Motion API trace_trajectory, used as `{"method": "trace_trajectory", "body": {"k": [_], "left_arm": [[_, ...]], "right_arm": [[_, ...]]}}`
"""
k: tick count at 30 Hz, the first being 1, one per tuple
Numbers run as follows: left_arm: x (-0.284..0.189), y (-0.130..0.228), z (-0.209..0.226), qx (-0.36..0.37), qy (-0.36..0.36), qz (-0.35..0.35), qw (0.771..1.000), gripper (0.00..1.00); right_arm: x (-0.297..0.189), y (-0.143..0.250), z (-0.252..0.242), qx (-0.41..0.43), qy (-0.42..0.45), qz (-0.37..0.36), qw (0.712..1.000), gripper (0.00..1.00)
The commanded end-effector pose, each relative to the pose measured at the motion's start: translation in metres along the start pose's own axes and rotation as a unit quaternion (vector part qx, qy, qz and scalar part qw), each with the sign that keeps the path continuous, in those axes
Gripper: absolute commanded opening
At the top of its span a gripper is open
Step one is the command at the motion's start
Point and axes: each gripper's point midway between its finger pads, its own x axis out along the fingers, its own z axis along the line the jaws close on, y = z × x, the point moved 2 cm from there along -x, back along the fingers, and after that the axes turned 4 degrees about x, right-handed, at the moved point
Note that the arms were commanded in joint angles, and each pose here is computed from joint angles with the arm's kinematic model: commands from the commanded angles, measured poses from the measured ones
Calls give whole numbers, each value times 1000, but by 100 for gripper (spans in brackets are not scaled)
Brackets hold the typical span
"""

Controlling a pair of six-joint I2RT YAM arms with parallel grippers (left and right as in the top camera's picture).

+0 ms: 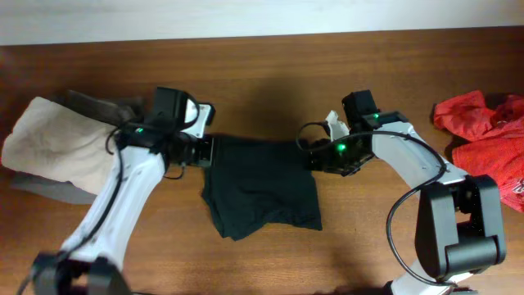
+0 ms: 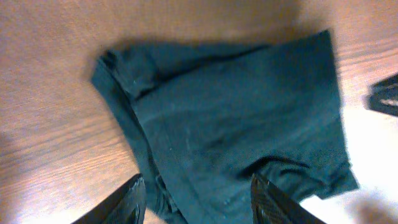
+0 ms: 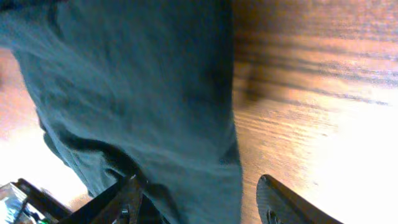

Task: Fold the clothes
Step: 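Move both grippers to the folded shirt's left and right edges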

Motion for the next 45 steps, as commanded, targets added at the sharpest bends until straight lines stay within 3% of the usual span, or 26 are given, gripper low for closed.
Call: {"method": "trace_trajectory", "body": {"k": [1, 5, 8, 9, 12, 17, 24, 31, 32, 33, 35, 37, 41, 45], "left_arm": [[37, 21, 0, -16, 19, 65, 998, 54], [66, 43, -5, -22, 32, 129, 991, 42], [77, 56, -8, -23, 33, 162, 986, 36], [79, 61, -9, -24, 33, 173, 984, 37], [77, 71, -10, -30, 33, 197, 979, 43], [68, 89, -11, -43, 32, 239, 969, 56], [71, 116, -9, -56, 29, 275, 959, 58], [90, 129, -4, -58, 27, 259, 964, 58], [92, 130, -3, -59, 27, 255, 965, 57], [94, 130, -3, -59, 27, 252, 966, 49], [94, 129, -3, -65, 25, 250, 966, 27], [94, 129, -3, -65, 25, 250, 966, 12], [93, 131, -3, -67, 25, 255, 964, 4], [92, 132, -3, -68, 25, 258, 963, 1]], "right_arm": [[-10, 3, -5, -27, 13, -5, 1000, 63], [-8, 28, -5, -32, 19, 48, 998, 55], [-7, 43, -5, -17, 28, 79, 996, 34], [-6, 48, -6, -8, 31, 87, 996, 34], [-1, 61, -13, 19, 53, 106, 993, 52], [12, 82, -24, 25, 75, 132, 988, 58], [22, 96, -38, 21, 136, 140, 980, 59], [24, 94, -38, 19, 147, 132, 980, 59], [24, 94, -38, 19, 148, 132, 980, 59], [24, 94, -38, 19, 147, 133, 980, 59], [24, 94, -38, 19, 148, 133, 980, 52], [24, 96, -39, 20, 148, 135, 980, 50], [27, 100, -42, 21, 149, 138, 979, 45], [31, 101, -45, 31, 149, 132, 979, 31]]}}
